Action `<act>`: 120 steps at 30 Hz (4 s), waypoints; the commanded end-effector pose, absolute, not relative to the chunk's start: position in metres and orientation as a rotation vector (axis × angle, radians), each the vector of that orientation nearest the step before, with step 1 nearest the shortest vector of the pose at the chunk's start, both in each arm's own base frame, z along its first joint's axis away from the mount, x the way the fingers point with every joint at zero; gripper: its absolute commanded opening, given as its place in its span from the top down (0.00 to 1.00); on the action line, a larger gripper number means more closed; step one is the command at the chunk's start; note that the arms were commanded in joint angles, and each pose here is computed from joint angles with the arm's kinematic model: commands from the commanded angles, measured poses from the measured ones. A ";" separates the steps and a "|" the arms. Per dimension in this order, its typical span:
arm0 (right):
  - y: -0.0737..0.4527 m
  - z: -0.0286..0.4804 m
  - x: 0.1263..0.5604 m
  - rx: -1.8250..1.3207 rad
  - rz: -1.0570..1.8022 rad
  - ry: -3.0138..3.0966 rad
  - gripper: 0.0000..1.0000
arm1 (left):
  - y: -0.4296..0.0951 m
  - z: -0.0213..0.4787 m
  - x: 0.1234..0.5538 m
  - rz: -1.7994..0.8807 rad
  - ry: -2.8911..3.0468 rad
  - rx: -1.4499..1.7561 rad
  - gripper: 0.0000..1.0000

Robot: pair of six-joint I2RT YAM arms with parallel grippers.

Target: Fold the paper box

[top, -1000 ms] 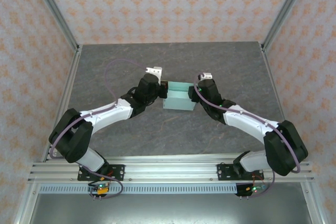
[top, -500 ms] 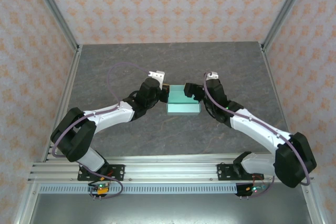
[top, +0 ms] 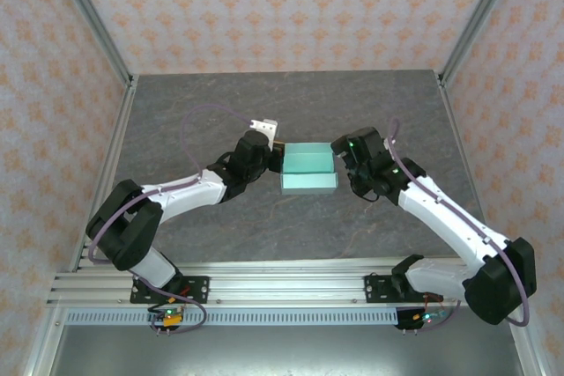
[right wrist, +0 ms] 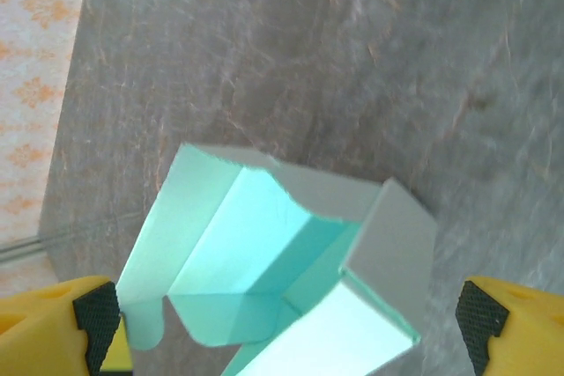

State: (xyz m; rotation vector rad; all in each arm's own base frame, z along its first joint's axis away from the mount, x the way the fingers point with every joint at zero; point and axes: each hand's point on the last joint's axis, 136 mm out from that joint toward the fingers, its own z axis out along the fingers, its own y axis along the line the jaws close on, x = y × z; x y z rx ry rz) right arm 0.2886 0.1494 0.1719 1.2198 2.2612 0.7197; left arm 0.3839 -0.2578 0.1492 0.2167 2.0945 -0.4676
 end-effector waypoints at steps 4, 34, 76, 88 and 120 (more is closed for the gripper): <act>0.182 0.166 0.269 1.353 0.797 2.291 0.15 | -0.261 0.131 0.398 -0.407 2.187 0.226 0.99; 0.235 0.067 0.349 1.430 0.473 2.532 0.67 | -0.263 0.067 0.463 -0.644 2.499 -0.052 0.96; 0.153 0.203 0.396 0.286 0.264 2.359 0.27 | -0.249 0.144 0.473 -0.705 2.238 0.251 0.95; 0.147 0.177 0.378 -0.175 0.326 2.297 0.27 | -0.264 0.192 0.436 -0.737 1.954 0.591 0.95; 0.208 0.162 0.311 -1.580 0.207 1.815 0.01 | -0.304 0.189 0.359 -0.776 1.757 1.150 0.94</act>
